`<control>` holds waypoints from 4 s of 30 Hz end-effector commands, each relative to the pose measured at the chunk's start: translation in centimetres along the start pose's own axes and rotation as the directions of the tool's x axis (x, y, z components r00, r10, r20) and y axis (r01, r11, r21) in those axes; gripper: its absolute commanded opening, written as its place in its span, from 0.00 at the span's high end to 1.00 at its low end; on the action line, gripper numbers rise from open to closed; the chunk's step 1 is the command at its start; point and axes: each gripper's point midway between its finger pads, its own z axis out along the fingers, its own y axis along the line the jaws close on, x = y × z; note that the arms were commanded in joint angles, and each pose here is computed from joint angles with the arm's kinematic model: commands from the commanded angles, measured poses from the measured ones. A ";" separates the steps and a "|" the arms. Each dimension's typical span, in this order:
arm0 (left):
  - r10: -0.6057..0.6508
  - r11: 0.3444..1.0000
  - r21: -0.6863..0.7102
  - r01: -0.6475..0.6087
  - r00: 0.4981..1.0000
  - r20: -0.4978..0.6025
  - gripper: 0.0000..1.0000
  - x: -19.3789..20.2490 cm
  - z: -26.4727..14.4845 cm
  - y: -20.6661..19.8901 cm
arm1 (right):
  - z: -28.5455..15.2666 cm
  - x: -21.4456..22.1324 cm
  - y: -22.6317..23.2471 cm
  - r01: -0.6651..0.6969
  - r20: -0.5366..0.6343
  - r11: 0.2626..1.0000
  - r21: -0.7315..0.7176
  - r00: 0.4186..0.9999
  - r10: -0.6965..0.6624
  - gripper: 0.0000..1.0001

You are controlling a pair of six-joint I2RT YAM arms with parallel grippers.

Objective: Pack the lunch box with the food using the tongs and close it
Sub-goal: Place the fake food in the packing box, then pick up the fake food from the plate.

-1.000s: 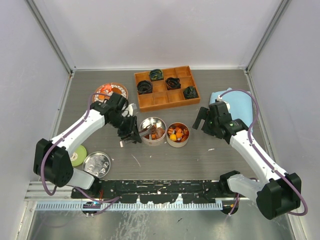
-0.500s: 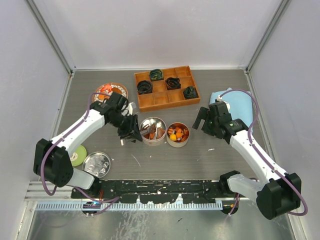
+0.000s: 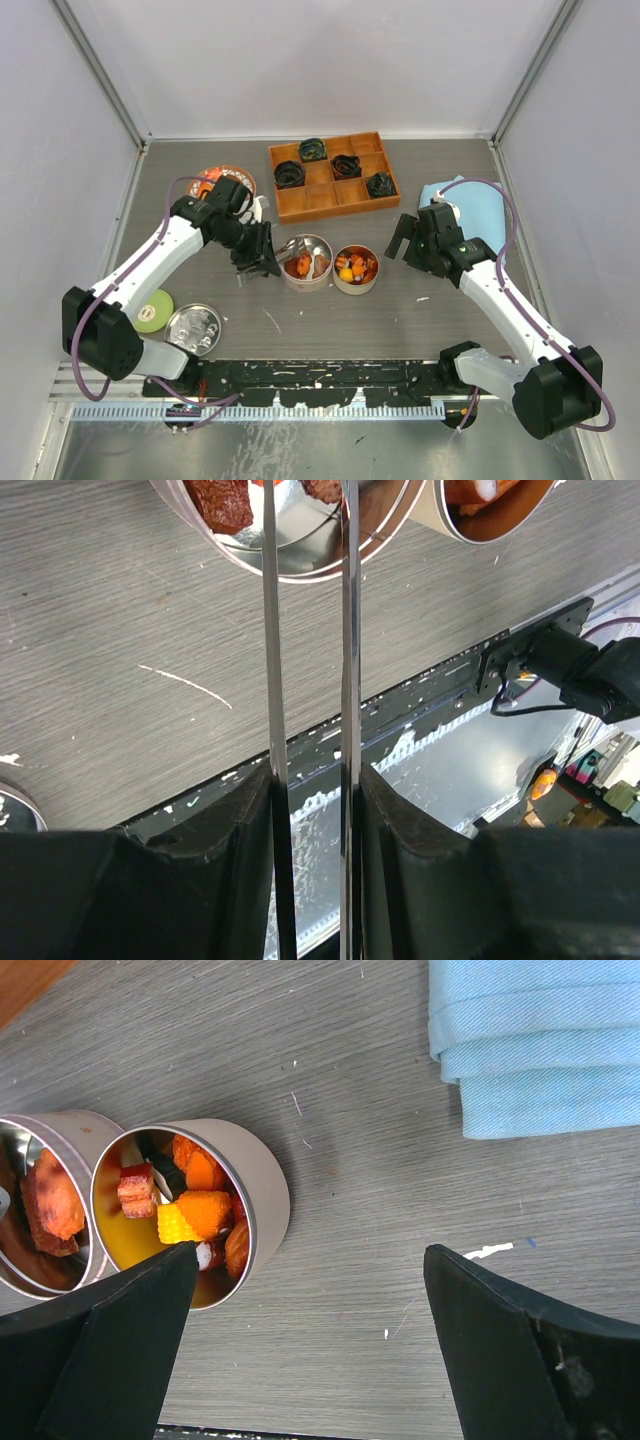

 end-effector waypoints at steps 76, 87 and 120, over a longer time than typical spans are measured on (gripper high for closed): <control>-0.432 0.866 -0.022 0.500 0.768 0.472 0.58 -17.6 -8.2 14.1 | -0.7 -1.8 0.4 0.005 0.055 1.000 -0.002 0.998 -0.005 0.00; -0.465 0.831 -0.040 0.555 0.732 0.499 0.58 -20.2 -5.6 17.1 | -0.4 -1.6 0.3 0.010 0.049 1.000 0.005 0.999 -0.010 0.00; -0.447 0.802 -0.192 0.565 0.782 0.434 0.73 -17.9 -3.0 17.9 | 0.3 -1.3 0.5 0.013 0.028 1.000 -0.004 1.000 -0.013 0.00</control>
